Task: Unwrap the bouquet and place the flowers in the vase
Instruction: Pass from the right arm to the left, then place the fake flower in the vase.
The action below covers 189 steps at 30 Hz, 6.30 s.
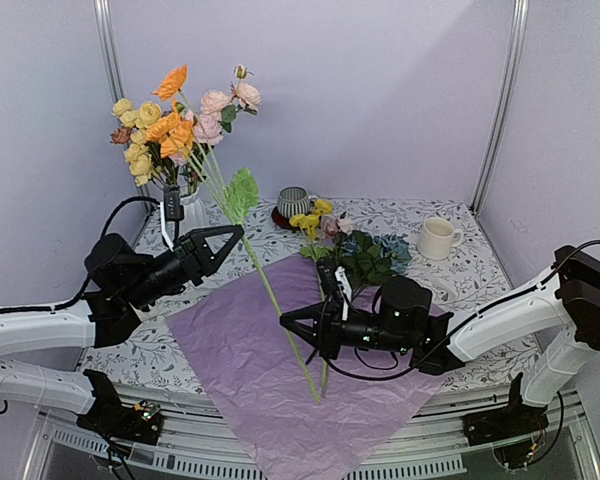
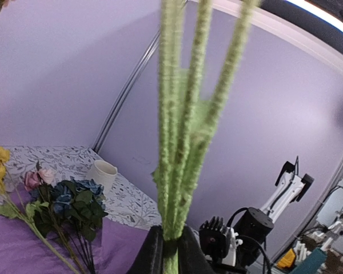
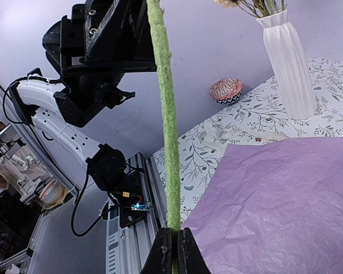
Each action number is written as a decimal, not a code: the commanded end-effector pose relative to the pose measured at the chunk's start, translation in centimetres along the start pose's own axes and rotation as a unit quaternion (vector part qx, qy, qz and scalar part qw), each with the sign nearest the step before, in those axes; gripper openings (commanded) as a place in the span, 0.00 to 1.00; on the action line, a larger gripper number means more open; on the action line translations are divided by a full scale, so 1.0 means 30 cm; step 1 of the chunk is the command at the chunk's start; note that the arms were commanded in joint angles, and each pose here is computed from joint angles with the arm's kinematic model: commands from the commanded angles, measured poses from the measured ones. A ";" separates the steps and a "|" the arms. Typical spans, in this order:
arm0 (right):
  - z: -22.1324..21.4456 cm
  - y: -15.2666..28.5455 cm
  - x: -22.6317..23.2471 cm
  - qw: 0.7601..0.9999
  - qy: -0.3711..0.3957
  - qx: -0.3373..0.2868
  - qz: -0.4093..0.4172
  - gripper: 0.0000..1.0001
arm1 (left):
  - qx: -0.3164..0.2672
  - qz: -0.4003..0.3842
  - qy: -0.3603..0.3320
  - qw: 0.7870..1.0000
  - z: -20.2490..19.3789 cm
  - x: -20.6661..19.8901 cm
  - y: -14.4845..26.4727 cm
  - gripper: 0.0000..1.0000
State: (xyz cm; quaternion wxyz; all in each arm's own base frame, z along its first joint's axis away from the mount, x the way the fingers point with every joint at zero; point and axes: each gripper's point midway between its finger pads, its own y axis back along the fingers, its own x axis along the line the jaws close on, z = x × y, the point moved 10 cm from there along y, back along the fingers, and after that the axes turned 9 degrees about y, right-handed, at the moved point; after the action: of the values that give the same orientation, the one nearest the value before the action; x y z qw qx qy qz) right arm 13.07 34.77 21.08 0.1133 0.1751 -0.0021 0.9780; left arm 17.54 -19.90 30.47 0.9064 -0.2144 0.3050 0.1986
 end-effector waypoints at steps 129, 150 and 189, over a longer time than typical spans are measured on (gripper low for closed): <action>0.086 0.114 -0.199 0.915 0.237 0.022 -0.326 0.43 | -0.098 0.504 -0.312 0.800 0.545 0.332 -0.024 0.00; 0.083 0.112 -0.201 0.915 0.237 0.024 -0.326 0.43 | -0.054 0.508 -0.271 0.816 0.474 0.455 -0.028 0.05; 0.076 0.098 -0.207 0.915 0.238 0.031 -0.325 0.44 | -0.160 0.341 -0.347 0.859 0.480 0.114 0.184 0.59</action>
State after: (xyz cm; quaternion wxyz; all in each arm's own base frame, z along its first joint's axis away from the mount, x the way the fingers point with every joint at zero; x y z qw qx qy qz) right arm 18.51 30.00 20.76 0.4173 -0.0660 0.1145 0.8991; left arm 24.30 -7.64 35.50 0.7677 -0.1246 0.0522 0.6264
